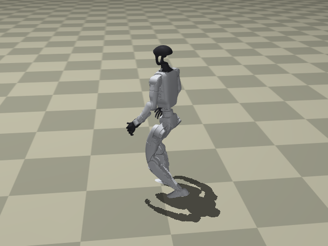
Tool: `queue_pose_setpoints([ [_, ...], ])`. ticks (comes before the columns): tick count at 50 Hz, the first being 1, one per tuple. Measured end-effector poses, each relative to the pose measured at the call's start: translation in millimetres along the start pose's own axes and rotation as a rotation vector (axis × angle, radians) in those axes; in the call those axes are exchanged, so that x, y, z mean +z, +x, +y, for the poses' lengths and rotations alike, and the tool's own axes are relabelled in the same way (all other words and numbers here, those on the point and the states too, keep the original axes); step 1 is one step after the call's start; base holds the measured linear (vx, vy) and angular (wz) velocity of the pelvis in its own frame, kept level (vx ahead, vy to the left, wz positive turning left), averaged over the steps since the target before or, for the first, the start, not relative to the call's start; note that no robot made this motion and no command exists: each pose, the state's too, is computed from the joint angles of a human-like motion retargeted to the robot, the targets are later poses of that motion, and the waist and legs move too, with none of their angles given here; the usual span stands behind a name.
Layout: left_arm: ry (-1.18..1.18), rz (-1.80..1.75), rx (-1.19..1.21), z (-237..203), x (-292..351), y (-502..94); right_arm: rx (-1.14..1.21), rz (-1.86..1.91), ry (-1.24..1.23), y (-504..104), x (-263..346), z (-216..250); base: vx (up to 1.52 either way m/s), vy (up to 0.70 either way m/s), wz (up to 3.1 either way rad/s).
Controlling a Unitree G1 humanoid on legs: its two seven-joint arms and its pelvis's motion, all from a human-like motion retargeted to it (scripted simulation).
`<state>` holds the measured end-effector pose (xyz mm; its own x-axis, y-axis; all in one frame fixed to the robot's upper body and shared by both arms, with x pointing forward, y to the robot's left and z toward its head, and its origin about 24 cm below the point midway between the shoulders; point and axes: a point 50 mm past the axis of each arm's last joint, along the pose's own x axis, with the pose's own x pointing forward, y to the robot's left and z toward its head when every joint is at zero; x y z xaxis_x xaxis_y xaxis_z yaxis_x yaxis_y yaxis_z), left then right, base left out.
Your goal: Walk
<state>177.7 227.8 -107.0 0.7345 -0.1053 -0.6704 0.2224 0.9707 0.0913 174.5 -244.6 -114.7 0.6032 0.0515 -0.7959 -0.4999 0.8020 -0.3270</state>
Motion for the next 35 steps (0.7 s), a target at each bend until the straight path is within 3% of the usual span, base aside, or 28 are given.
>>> queue_pose_setpoints([
  [8, -0.038, 0.103, 0.129, 3, -18, 4, -0.130, -0.147, 0.011, 10, 50, -23, -0.51, 0.07, -0.20],
  [18, -0.058, 0.253, 0.237, 17, -50, -11, -0.064, -0.290, -0.107, 15, 102, -20, -0.54, 0.06, 0.29],
  [28, -0.042, 0.362, 0.323, 38, -75, -32, -0.075, -0.263, -0.141, 19, 97, -9, -0.41, 0.05, 0.11],
  [35, -0.078, 0.372, 0.303, 26, -86, -38, -0.023, -0.203, -0.139, 21, 78, 9, -0.14, 0.02, 0.01],
])
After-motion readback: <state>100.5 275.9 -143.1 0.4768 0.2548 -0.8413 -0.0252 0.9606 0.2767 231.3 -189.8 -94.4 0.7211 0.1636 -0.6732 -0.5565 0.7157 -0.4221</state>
